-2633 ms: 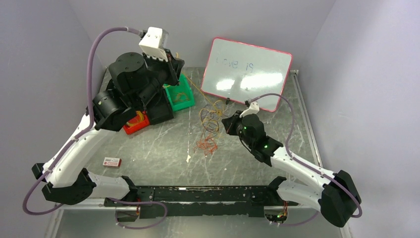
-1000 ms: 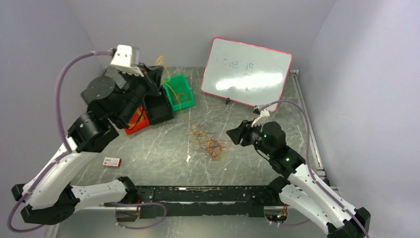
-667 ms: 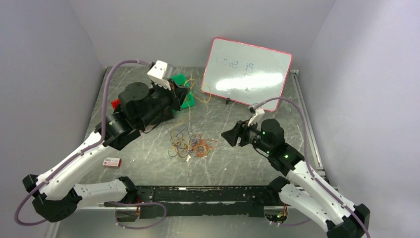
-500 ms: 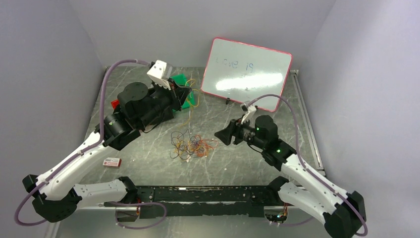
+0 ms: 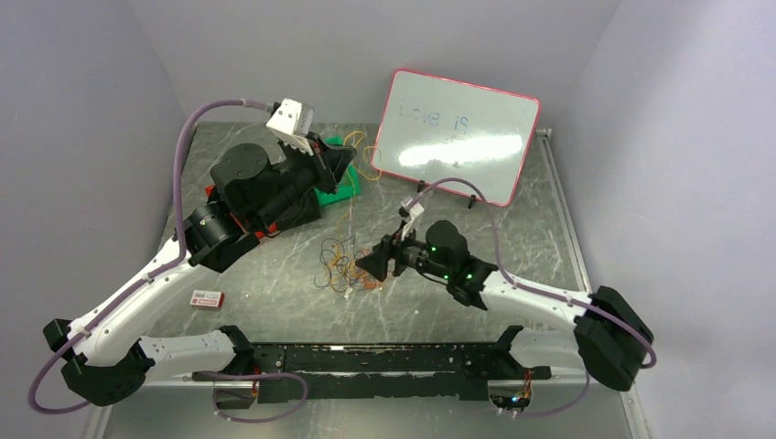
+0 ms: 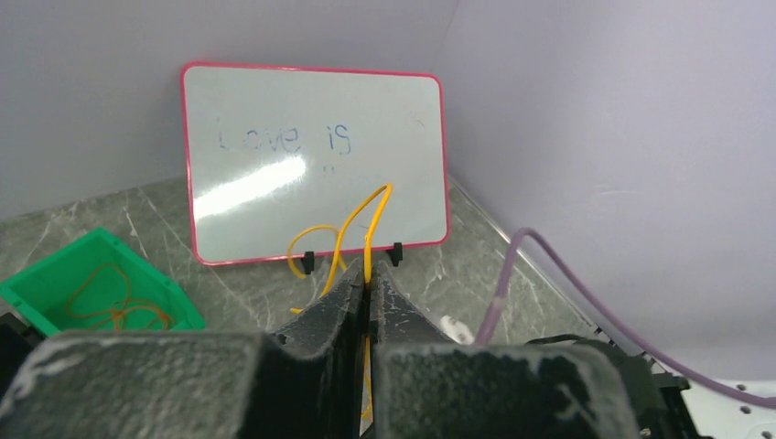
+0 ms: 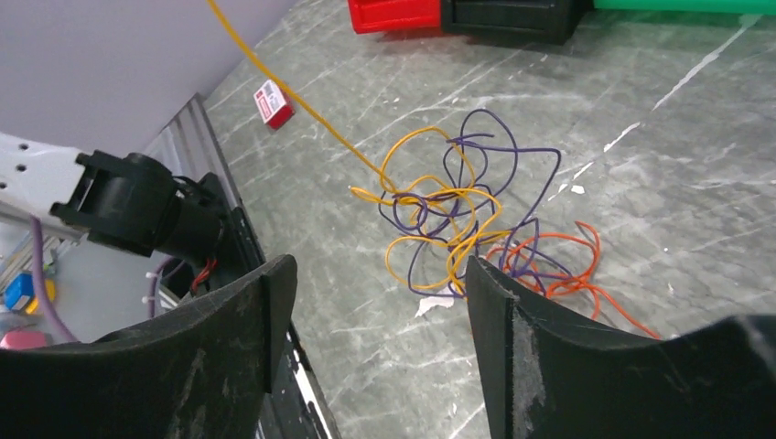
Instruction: Untangle the cables
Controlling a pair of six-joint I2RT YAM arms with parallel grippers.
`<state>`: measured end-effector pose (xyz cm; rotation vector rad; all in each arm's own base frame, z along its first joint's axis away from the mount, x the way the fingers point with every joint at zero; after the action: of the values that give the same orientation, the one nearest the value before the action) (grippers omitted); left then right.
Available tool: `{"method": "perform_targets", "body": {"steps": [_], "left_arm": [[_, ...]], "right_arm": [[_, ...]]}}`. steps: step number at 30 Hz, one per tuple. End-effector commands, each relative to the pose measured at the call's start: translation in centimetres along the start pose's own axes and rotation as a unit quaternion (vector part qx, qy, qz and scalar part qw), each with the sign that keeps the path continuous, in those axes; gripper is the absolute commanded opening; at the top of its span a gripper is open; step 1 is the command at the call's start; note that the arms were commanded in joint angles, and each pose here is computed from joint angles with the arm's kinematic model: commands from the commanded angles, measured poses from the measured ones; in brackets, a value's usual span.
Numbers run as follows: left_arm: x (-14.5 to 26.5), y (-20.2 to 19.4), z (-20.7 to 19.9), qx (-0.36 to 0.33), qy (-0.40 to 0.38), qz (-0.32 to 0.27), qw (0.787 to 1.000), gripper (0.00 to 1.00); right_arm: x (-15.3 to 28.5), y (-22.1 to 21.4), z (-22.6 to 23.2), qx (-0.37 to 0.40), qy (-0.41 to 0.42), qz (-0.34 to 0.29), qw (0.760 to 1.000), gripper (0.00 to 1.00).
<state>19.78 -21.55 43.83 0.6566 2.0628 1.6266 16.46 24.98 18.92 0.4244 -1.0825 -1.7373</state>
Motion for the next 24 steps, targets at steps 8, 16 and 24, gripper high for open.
{"method": "perform_targets", "body": {"steps": [8,16,24], "left_arm": [[0.4,3.0,-0.7,-0.001,-0.027,-0.056,0.998,0.07],[0.5,4.1,-1.3,-0.021,-0.055,-0.055,0.997,0.07],[0.5,4.4,-2.0,-0.034,-0.091,-0.048,0.994,0.07]], "right_arm": [[-2.9,1.5,-1.4,0.030,-0.088,-0.024,0.995,0.70],[-3.4,1.1,-3.2,0.229,-0.019,-0.163,0.959,0.75],[-5.6,1.0,-3.3,0.332,0.048,-0.165,0.928,0.72]]}}
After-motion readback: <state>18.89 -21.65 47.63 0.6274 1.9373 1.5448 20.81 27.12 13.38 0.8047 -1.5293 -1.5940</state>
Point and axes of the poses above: each gripper's point midway between its finger pads, its own x axis back along the fingers, its own z axis along the line the jaws close on, y = z × x, the point moved 8 cm from there along x, back along the fingers, and after that the axes turned 5 degrees about -x, right-handed, at the moved point
